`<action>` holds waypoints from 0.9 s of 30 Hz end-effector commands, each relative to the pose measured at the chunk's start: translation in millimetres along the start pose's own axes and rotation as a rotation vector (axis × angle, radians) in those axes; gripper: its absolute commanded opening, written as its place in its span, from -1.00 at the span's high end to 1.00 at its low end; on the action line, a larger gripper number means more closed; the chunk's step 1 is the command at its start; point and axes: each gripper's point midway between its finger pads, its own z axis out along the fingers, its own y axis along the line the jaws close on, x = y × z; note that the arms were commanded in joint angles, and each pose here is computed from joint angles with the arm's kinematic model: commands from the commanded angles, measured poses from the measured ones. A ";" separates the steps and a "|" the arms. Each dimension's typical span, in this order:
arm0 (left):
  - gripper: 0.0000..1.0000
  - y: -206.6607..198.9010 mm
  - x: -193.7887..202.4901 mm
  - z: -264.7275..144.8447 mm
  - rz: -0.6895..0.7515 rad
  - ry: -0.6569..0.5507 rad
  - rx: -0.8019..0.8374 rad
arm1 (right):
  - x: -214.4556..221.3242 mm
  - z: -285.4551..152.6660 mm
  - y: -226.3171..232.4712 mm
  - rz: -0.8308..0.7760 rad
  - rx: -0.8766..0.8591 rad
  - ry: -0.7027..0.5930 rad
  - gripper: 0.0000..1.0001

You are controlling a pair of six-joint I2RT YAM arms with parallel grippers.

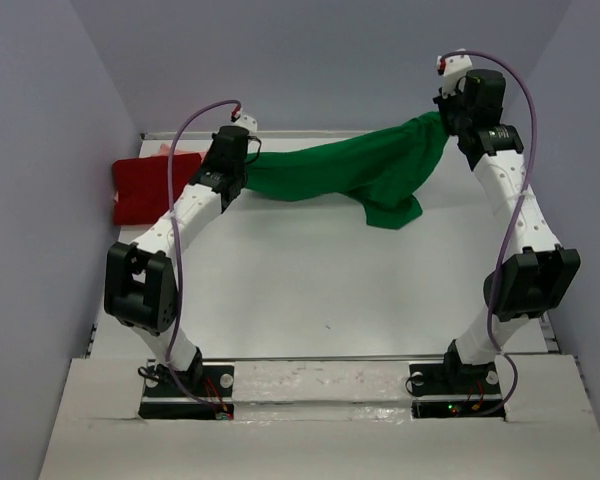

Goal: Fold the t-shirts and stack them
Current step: Move the tshirt to the center of the board

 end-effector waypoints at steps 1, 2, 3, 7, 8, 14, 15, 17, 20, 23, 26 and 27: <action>1.00 50.9 -45.8 -27.4 -0.108 -0.109 -0.089 | -72.5 -23.6 -44.9 0.048 0.127 -0.211 1.00; 1.00 60.7 -53.9 -31.7 -0.120 -0.127 -0.106 | -78.7 -27.9 -47.2 0.046 0.128 -0.229 1.00; 1.00 67.4 -58.9 -34.2 -0.131 -0.138 -0.115 | -83.6 -32.3 -49.4 0.044 0.130 -0.241 1.00; 1.00 106.5 -90.2 -53.0 -0.189 -0.205 -0.167 | -100.3 -55.9 -56.1 0.044 0.130 -0.294 1.00; 1.00 112.8 -93.9 -57.9 -0.194 -0.211 -0.171 | -102.6 -61.6 -57.4 0.042 0.131 -0.303 1.00; 1.00 155.1 -119.7 -97.7 -0.258 -0.303 -0.216 | -122.0 -118.4 -65.5 0.040 0.122 -0.402 1.00; 1.00 158.1 -120.7 -101.3 -0.258 -0.308 -0.217 | -124.7 -125.4 -67.4 0.041 0.125 -0.414 1.00; 1.00 169.2 -124.2 -115.2 -0.268 -0.333 -0.223 | -130.4 -144.2 -72.1 0.042 0.133 -0.441 1.00; 1.00 181.1 -124.1 -131.4 -0.283 -0.360 -0.232 | -134.2 -165.1 -76.0 0.044 0.137 -0.462 1.00; 1.00 188.5 -121.3 -139.5 -0.277 -0.365 -0.250 | -132.8 -173.9 -76.4 0.048 0.136 -0.466 1.00; 1.00 197.9 -118.1 -148.0 -0.277 -0.372 -0.275 | -133.2 -180.7 -77.7 0.054 0.139 -0.473 1.00; 1.00 198.9 -118.1 -149.3 -0.279 -0.374 -0.276 | -133.3 -181.2 -77.7 0.056 0.140 -0.474 1.00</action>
